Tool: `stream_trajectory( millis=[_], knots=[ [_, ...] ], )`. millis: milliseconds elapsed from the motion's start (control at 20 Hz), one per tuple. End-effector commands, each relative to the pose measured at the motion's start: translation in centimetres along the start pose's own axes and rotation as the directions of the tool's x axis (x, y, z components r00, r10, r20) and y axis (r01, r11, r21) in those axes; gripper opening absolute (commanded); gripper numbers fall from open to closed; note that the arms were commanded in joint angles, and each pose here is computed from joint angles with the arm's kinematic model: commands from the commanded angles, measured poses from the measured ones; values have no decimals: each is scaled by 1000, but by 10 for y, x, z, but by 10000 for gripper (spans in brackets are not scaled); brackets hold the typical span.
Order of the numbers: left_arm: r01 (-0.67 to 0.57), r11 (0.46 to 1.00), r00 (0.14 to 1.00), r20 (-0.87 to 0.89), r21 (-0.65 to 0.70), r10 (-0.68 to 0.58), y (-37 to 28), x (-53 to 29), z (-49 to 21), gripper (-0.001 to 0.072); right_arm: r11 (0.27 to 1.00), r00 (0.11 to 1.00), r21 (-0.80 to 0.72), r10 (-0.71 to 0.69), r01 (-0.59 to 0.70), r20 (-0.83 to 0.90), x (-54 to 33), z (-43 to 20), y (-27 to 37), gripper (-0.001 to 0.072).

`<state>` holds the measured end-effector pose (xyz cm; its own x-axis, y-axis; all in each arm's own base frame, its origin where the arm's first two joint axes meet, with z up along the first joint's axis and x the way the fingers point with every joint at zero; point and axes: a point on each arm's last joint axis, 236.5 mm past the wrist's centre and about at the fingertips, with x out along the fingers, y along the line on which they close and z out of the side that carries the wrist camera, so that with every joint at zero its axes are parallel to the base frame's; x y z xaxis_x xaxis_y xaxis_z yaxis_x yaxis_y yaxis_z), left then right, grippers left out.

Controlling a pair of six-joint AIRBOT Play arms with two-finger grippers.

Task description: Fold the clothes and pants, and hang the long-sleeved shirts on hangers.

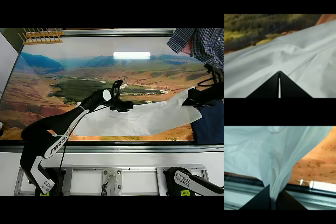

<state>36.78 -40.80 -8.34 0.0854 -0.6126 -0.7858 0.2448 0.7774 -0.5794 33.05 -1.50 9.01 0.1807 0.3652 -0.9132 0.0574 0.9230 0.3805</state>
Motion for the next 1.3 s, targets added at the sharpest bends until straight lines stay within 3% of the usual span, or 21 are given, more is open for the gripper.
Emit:
stream_trajectory(
  millis=[0, 250, 600, 800, 1250],
  knots=[
    [18, 999, 1000, -9, 32, -18, -17, 21, 2, 5, 994, 999, -106, -1, 5, 33, -27, 3, 55, 8],
    [16, 999, 999, -50, -30, -18, -2, 43, 10, 5, 969, 998, -245, 32, -17, 56, -36, 3, 118, 8],
    [28, 1000, 998, -63, 10, -27, -4, 26, 19, 5, 929, 991, -367, 88, -44, 103, -38, 6, 169, 8],
    [28, 999, 996, -87, 27, -26, -3, 24, 14, 5, 894, 972, -432, 195, -120, 134, -41, 9, 210, 8],
    [30, 999, 993, -113, 36, -25, 5, 9, 15, 5, 787, 948, -556, 319, -267, -4, -15, -12, 263, 8]
  ],
)
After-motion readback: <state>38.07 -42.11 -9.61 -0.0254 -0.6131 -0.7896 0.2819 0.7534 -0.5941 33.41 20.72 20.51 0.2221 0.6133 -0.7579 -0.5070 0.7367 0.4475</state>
